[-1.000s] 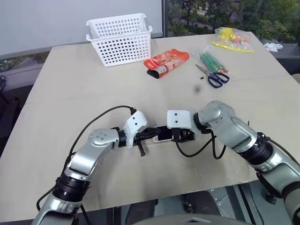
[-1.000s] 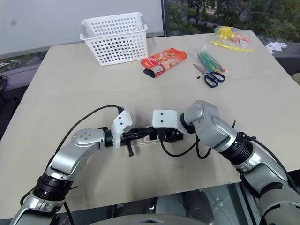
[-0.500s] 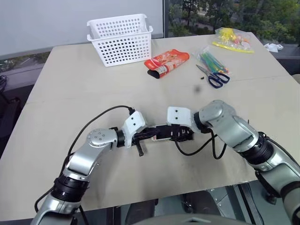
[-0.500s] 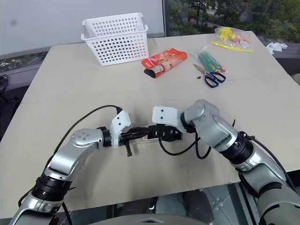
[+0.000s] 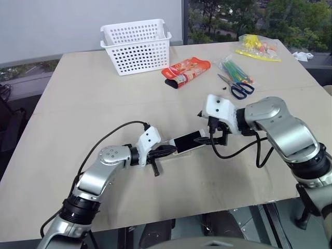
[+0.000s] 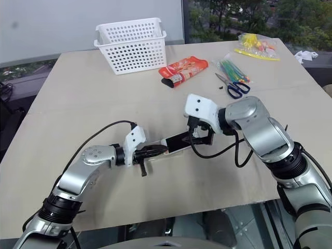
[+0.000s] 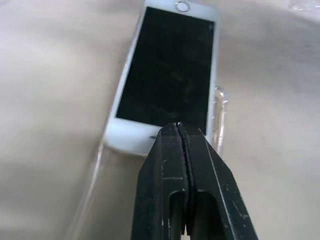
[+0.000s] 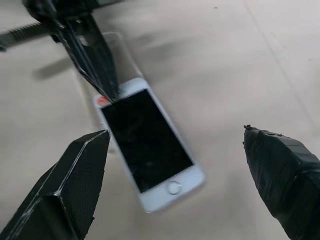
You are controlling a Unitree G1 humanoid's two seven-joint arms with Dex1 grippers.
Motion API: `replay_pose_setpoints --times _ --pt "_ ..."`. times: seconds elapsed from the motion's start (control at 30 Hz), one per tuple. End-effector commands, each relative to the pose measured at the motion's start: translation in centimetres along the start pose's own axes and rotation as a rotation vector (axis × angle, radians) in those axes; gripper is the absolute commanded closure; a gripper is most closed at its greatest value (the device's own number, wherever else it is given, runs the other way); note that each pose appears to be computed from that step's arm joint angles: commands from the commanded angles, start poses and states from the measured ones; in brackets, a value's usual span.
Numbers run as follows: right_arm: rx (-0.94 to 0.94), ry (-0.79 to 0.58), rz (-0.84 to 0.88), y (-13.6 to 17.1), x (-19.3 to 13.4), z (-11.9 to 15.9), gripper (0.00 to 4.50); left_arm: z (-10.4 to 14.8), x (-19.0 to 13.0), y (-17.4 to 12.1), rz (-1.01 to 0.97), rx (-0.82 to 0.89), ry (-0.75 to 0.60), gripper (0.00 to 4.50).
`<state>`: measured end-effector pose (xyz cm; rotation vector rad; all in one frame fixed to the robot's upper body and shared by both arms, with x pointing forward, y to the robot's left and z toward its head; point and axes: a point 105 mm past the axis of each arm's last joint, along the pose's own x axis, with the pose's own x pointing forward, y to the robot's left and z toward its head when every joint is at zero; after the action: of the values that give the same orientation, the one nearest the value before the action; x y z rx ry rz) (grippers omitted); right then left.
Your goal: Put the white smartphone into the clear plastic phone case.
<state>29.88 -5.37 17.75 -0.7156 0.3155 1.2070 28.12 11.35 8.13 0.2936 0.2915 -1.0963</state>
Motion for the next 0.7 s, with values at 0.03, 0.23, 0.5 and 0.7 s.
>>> replay_pose_setpoints --times 0.03,0.23,0.5,0.7 --pt "-0.003 0.047 0.019 -0.4 -0.7 -2.2 0.02 -2.1 0.4 -0.7 -0.007 -0.051 0.069 4.50" --pt "-0.129 0.067 0.122 -0.3 1.4 -4.4 0.02 -2.3 0.4 -0.7 -0.001 -0.051 0.069 4.50" --pt "-0.220 0.038 0.157 -1.8 3.8 -4.6 0.02 -2.1 0.3 -0.6 0.017 -0.051 0.061 4.50" --pt "-0.233 0.055 0.269 -0.9 4.6 -5.4 0.02 -2.1 0.1 -0.7 0.032 -0.058 0.057 4.50"
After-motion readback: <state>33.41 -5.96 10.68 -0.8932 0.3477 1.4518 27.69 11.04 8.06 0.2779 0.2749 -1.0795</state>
